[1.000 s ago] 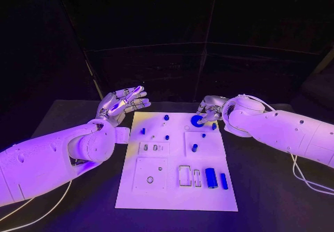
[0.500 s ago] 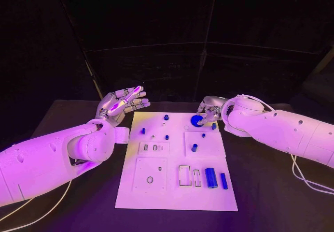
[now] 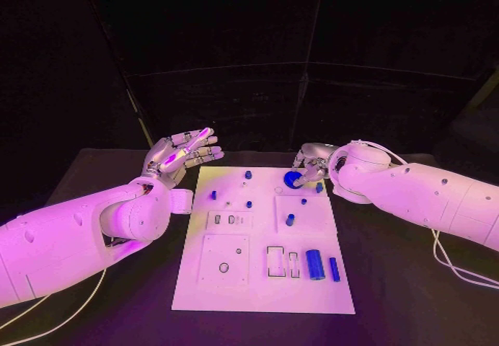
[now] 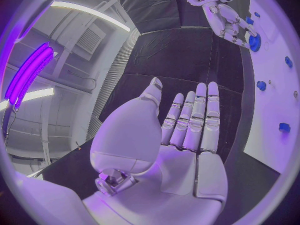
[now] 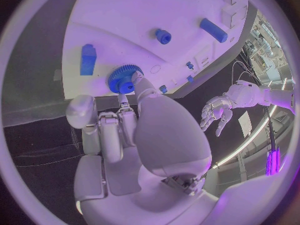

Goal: Assemble the parts on the task board

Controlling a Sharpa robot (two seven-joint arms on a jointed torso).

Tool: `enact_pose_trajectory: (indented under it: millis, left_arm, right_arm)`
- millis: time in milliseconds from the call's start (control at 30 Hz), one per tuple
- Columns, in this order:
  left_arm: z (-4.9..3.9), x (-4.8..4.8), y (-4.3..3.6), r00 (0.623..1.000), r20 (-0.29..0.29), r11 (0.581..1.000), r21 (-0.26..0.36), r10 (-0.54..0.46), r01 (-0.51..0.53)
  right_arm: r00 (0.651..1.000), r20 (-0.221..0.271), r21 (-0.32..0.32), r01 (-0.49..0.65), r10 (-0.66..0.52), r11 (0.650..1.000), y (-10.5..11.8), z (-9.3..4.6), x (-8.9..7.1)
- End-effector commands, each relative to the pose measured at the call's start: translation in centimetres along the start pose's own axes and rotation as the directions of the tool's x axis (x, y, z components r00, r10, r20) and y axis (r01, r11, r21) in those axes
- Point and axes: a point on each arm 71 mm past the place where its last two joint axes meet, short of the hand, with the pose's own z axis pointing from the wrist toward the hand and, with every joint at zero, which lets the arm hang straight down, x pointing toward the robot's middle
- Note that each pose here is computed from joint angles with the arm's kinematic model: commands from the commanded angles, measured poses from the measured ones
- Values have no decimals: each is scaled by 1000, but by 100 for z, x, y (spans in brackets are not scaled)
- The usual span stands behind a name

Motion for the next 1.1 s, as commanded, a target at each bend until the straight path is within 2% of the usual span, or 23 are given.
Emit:
enact_pose_trajectory:
  millis: [33, 300, 733, 933, 1100]
  left_arm:
    - [3, 10, -14, 1000, -10, 1000, 6, -3, 3]
    - [3, 8, -14, 1000, -10, 1000, 6, -2, 3]
    - [-1, -1, -16, 1000, -8, 1000, 6, -1, 1]
    - [-6, -6, -20, 1000, -7, 1000, 6, -1, 1]
    - [-11, -6, -23, 1000, -7, 1000, 5, -1, 1]
  right_arm:
    - [1000, 0, -4, 30, -30, 1000, 8, 4, 21]
    - [998, 41, -6, 49, -49, 999, 23, 5, 11]
    - [985, 168, -57, 37, -27, 998, 155, -71, -70]
    - [981, 194, -107, 26, -5, 994, 357, -179, -83]
    - [980, 201, -152, 36, -5, 988, 570, -216, -68]
